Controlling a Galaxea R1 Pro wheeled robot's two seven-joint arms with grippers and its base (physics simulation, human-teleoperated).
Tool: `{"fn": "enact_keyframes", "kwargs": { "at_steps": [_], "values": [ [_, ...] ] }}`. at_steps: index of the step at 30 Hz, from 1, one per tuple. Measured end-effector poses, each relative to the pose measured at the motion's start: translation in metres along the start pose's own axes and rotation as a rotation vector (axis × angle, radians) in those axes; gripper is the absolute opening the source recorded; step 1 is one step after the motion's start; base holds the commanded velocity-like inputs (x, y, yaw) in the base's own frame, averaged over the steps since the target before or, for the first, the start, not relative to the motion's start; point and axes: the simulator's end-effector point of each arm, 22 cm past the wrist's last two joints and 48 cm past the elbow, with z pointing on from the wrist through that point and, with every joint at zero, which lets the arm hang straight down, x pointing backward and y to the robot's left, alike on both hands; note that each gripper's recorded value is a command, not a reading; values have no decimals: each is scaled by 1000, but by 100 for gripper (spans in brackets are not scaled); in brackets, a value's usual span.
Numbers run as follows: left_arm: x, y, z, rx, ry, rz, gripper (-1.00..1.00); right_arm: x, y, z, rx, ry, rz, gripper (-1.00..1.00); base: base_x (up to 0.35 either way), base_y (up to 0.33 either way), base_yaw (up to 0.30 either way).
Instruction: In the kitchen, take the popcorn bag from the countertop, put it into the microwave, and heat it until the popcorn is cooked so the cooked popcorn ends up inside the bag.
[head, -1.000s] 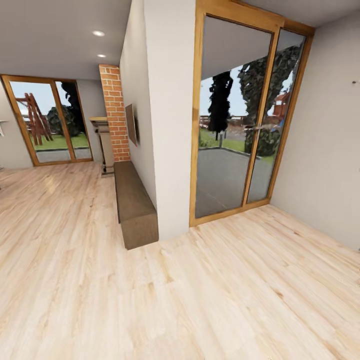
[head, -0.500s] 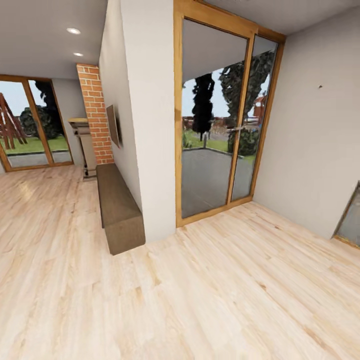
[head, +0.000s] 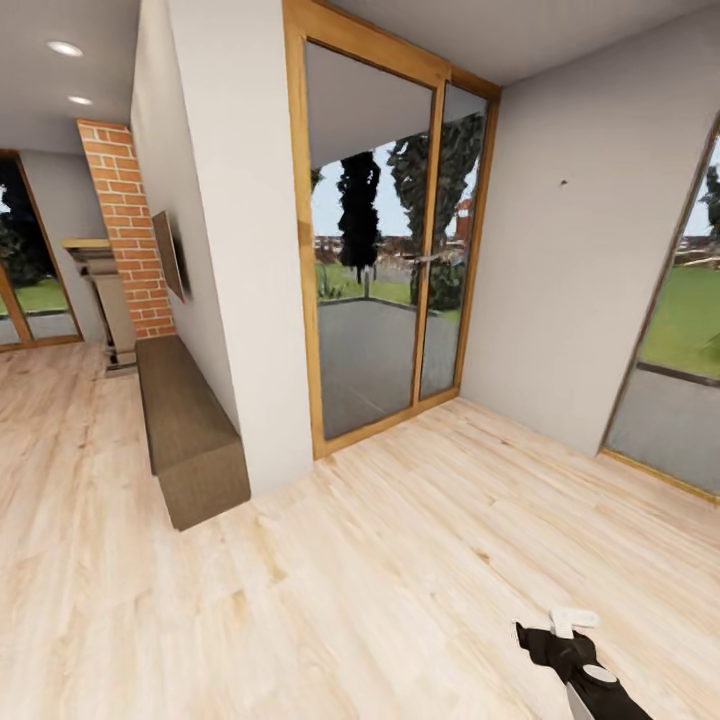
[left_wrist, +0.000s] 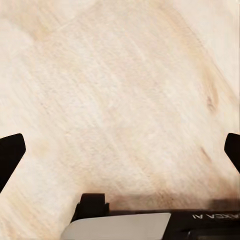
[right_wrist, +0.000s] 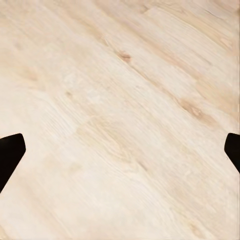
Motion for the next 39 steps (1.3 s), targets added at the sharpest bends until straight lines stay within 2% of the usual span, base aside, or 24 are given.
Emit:
{"fn": "enact_keyframes", "kwargs": {
  "at_steps": [5, 14, 26, 39],
  "values": [
    [3, -14, -1, 16, 2, -11, 100, 3, 10, -2, -10, -4, -3, 100, 0, 0, -297],
    [6, -19, -2, 22, 5, -11, 100, -10, 10, -3, -9, -52, 3, 100, 0, 0, -297],
    [3, -19, -3, 23, -3, -8, 100, -16, 9, -4, -12, -66, 8, 100, 0, 0, -297],
    [-5, -29, -14, 35, -9, -8, 100, -30, 4, -12, -8, -76, 8, 100, 0, 0, -298]
  ]
}}
